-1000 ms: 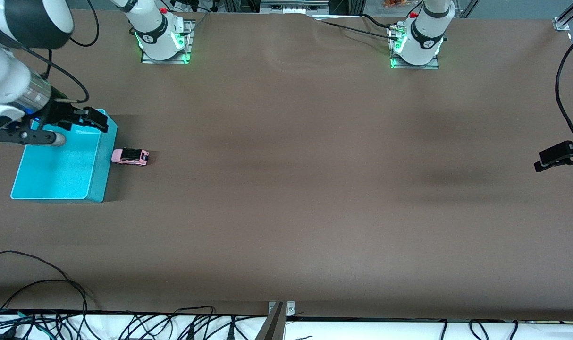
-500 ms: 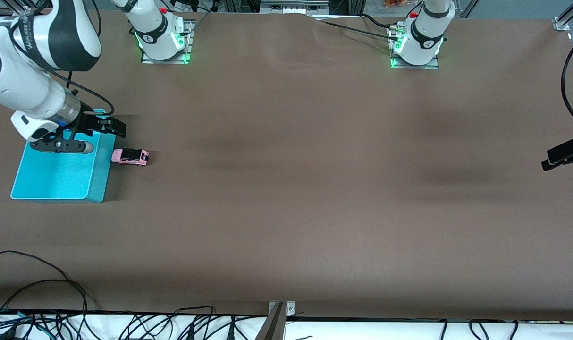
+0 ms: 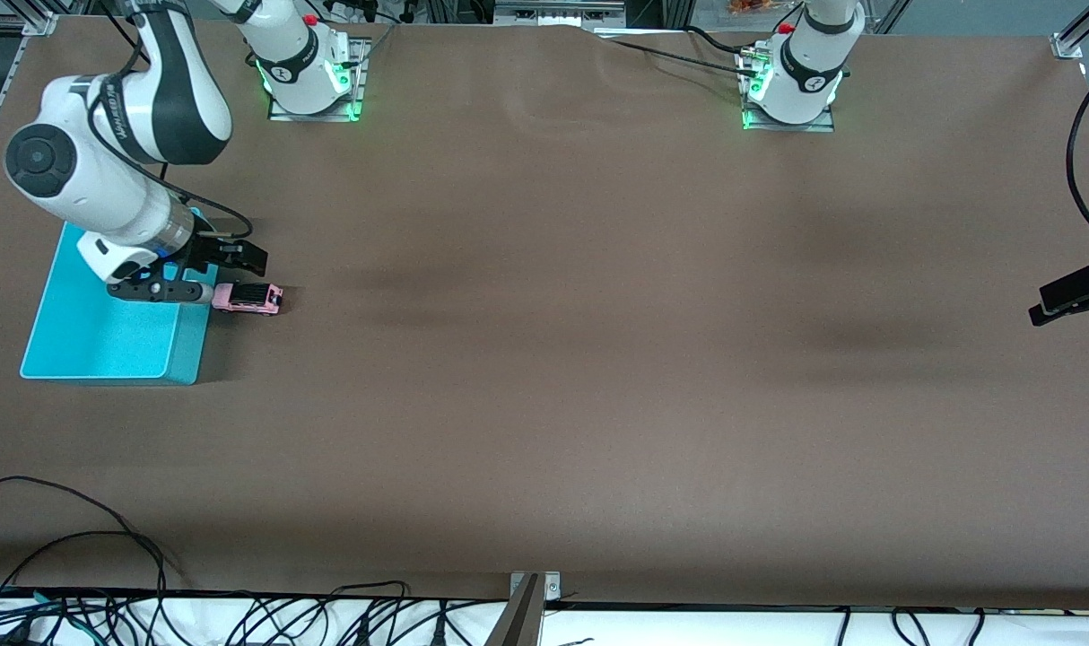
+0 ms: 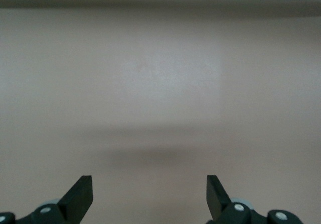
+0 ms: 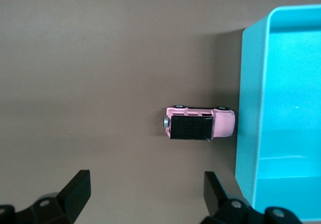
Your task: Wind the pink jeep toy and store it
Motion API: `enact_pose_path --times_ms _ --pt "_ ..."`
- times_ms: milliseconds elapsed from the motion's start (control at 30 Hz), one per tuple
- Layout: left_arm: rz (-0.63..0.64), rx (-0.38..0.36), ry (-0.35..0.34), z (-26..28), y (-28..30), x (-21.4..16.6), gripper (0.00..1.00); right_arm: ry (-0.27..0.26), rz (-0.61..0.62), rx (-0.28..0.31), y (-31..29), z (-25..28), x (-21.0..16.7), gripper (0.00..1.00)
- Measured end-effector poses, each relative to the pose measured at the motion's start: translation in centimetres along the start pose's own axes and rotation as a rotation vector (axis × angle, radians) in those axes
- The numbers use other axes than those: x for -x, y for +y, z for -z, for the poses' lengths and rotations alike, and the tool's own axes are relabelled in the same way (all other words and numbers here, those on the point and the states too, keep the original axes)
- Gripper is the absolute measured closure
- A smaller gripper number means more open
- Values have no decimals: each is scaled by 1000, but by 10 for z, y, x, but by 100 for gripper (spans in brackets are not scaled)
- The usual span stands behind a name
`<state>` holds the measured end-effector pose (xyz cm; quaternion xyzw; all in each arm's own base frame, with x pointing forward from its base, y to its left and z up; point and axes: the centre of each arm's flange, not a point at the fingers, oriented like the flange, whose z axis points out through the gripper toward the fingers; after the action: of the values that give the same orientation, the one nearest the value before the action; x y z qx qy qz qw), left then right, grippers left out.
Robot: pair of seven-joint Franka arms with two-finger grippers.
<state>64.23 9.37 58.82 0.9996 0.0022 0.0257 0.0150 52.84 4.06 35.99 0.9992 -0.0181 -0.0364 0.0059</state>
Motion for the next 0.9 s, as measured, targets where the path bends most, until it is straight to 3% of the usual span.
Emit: enact_pose_path --times_ms 533,667,900 --pt "5 0 -2 -1 -3 0 0 45 -12 -6 4 -46 18 0" --pt "8 0 -2 -1 -5 0 0 79 -109 -15 15 -62 13 0" --pt "25 -1 -2 -1 -16 2 0 50 -256 -17 58 -97 10 0"
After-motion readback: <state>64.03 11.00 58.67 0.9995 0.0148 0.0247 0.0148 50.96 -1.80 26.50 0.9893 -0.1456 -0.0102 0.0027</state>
